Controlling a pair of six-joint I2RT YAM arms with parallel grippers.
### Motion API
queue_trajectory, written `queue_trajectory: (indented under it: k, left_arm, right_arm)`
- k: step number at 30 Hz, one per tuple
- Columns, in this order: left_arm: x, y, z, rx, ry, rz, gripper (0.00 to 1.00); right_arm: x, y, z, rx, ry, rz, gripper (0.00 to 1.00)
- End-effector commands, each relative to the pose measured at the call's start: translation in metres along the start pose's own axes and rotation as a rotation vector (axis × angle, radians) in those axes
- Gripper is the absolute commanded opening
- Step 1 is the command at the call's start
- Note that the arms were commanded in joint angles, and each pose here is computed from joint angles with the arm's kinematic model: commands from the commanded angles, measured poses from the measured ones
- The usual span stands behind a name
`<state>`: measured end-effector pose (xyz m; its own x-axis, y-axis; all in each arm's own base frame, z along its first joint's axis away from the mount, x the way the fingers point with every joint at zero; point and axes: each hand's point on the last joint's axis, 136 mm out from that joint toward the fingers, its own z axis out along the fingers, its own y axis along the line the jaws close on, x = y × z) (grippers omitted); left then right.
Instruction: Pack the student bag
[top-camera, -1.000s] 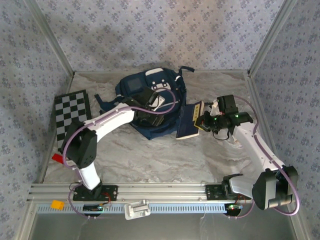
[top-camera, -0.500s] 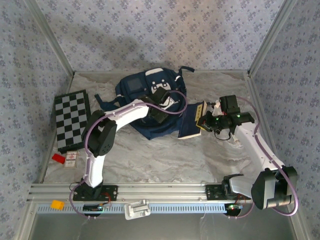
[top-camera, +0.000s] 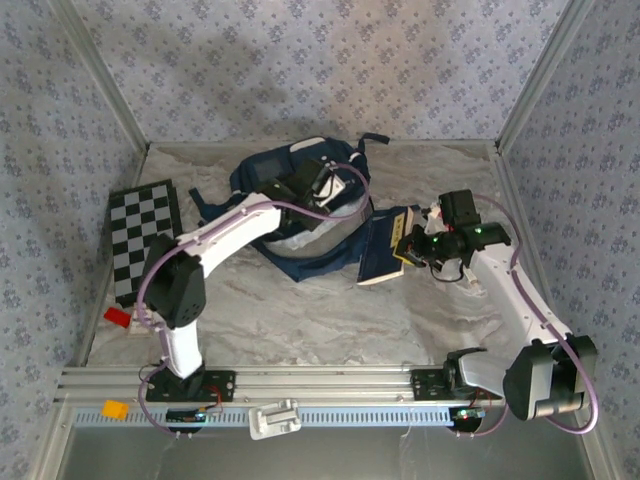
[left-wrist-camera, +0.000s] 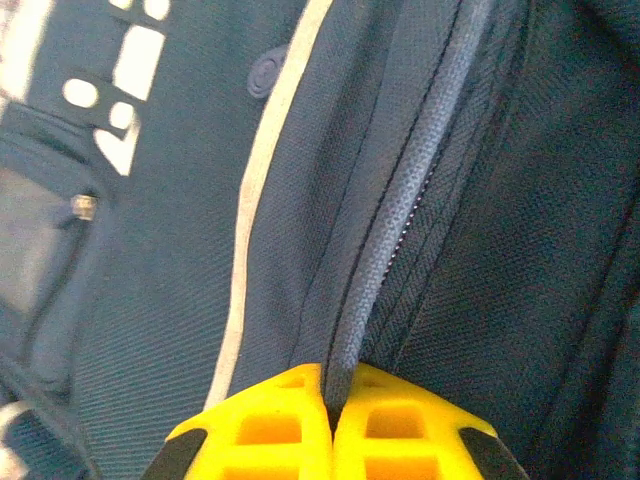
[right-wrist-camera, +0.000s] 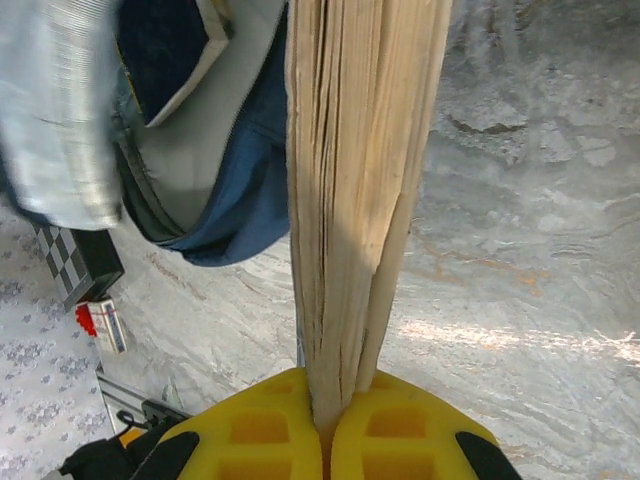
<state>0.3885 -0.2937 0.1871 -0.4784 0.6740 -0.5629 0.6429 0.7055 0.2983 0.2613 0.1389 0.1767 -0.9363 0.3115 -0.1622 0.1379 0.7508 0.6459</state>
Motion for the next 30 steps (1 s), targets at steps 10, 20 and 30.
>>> queue_trajectory:
  k: [10,20,30]
  left_arm:
    - [-0.070,0.059,-0.109,-0.114,-0.247,-0.231,0.00]
    - [-0.074,0.045,-0.121,-0.014,-0.294,-0.244,0.00]
    - [-0.065,0.052,-0.124,-0.040,-0.281,-0.250,0.00]
  right_arm:
    - [-0.020,0.101,0.069,-0.248,0.046,-0.151,0.00]
    - [-0.068,0.140,0.145,-0.290,0.005,-0.278,0.00]
    - [-0.090,0.108,0.177,-0.142,-0.006,-0.280,0.42]
